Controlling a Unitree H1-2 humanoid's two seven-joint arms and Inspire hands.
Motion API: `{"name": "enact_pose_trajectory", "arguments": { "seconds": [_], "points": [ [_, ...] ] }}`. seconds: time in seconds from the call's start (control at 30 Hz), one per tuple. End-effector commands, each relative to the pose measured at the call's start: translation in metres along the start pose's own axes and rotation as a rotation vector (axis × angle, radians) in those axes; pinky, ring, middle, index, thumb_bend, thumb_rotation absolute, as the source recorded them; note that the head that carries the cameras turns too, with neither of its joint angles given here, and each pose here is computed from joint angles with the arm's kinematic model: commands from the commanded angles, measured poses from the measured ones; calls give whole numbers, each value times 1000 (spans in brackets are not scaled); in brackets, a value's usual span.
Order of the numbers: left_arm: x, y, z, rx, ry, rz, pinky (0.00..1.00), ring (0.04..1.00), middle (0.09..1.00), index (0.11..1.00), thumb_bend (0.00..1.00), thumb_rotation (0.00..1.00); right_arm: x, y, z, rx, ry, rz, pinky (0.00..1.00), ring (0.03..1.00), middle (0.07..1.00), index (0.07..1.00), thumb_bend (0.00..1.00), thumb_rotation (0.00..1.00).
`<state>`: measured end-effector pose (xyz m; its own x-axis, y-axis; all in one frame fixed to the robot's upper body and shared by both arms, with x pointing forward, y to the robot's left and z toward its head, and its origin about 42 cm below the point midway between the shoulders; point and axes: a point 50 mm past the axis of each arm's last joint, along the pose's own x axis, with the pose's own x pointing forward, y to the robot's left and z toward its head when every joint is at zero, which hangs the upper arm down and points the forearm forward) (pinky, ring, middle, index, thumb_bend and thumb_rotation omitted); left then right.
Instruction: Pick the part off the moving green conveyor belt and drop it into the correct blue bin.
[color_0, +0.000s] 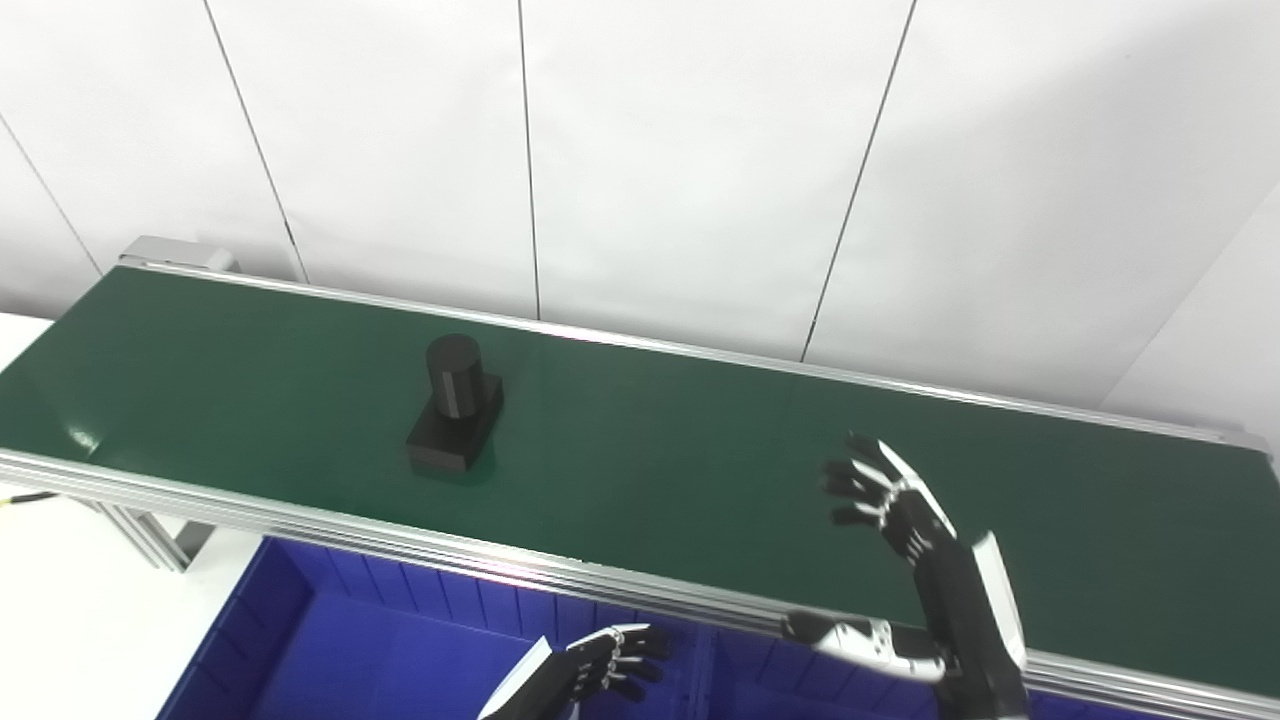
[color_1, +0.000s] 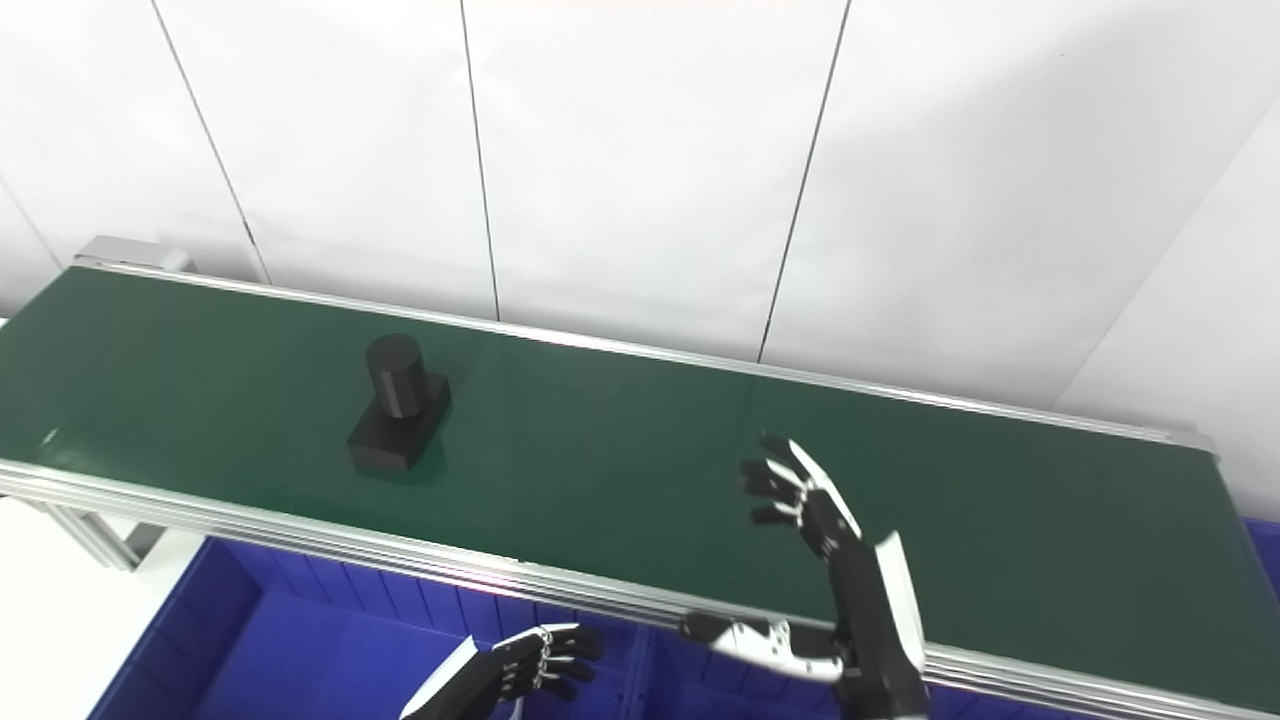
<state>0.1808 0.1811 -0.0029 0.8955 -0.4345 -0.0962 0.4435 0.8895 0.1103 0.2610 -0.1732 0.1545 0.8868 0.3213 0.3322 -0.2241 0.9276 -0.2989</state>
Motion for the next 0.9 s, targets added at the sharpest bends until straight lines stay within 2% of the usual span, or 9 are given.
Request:
{"name": "enact_pose_trajectory", "arguments": {
  "seconds": [0.0,0.4,0.63,0.87],
  "points": [
    [10,3,12,-3,-81,17,686,751,807,814,942,273,22,2,13,-20,-29,2,658,762,800,882,863,398],
    [11,6,11,-31,-84,21,694,753,793,796,923,261,87,20,19,-123,59,88,664,783,818,886,855,410],
    [13,6,11,-41,-85,16,692,750,785,789,912,250,117,29,17,-132,74,99,691,788,821,882,877,426],
    [15,5,10,-35,-82,21,697,749,784,784,921,266,153,43,17,-206,101,159,687,784,819,888,876,439]
  ]
}}
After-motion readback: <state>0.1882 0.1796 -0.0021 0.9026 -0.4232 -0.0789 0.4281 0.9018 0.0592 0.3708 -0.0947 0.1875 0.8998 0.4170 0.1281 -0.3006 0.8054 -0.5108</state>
